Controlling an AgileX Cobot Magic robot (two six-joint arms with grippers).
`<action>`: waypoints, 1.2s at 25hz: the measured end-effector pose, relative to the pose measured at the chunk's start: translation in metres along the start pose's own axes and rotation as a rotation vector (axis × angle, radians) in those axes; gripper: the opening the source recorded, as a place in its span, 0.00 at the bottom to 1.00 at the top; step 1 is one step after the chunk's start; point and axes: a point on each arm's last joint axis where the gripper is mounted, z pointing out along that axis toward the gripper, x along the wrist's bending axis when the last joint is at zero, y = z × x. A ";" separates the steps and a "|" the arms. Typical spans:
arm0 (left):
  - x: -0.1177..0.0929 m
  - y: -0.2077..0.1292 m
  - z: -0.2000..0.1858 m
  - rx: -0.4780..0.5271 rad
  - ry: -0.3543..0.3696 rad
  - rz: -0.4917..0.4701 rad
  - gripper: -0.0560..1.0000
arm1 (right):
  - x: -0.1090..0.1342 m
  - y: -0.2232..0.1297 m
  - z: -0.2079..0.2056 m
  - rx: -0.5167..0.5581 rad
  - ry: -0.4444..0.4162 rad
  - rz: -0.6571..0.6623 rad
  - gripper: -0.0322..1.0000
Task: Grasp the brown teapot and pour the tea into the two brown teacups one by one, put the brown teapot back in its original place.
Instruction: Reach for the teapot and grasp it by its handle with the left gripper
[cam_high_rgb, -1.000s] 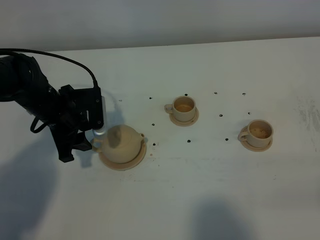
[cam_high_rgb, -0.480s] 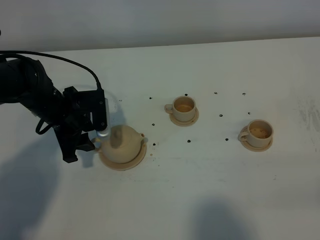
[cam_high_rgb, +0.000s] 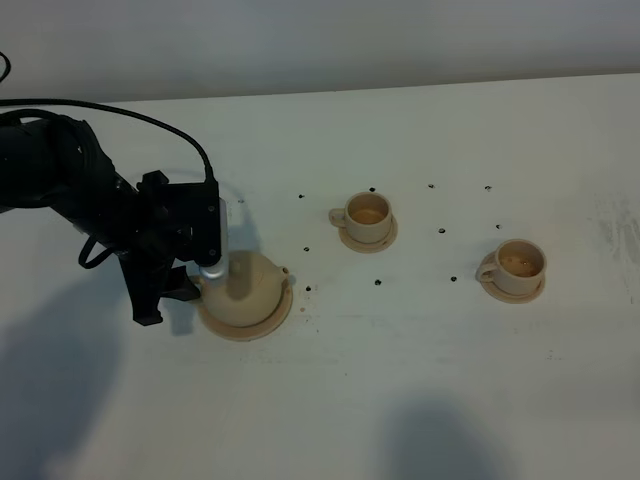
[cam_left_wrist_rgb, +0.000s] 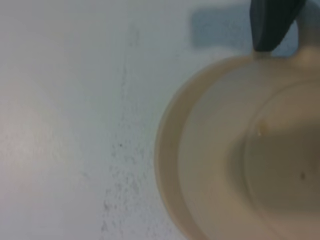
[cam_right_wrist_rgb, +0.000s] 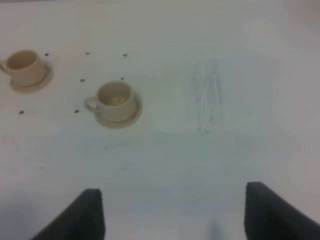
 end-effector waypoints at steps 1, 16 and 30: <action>0.000 0.000 0.000 -0.001 0.000 0.000 0.48 | 0.000 0.000 0.000 0.000 0.000 0.000 0.59; -0.002 0.001 0.000 -0.011 -0.017 -0.010 0.41 | 0.000 0.000 0.000 0.000 0.000 0.000 0.59; -0.002 -0.001 0.007 -0.003 -0.041 -0.011 0.35 | 0.000 0.000 0.000 0.000 0.000 0.000 0.59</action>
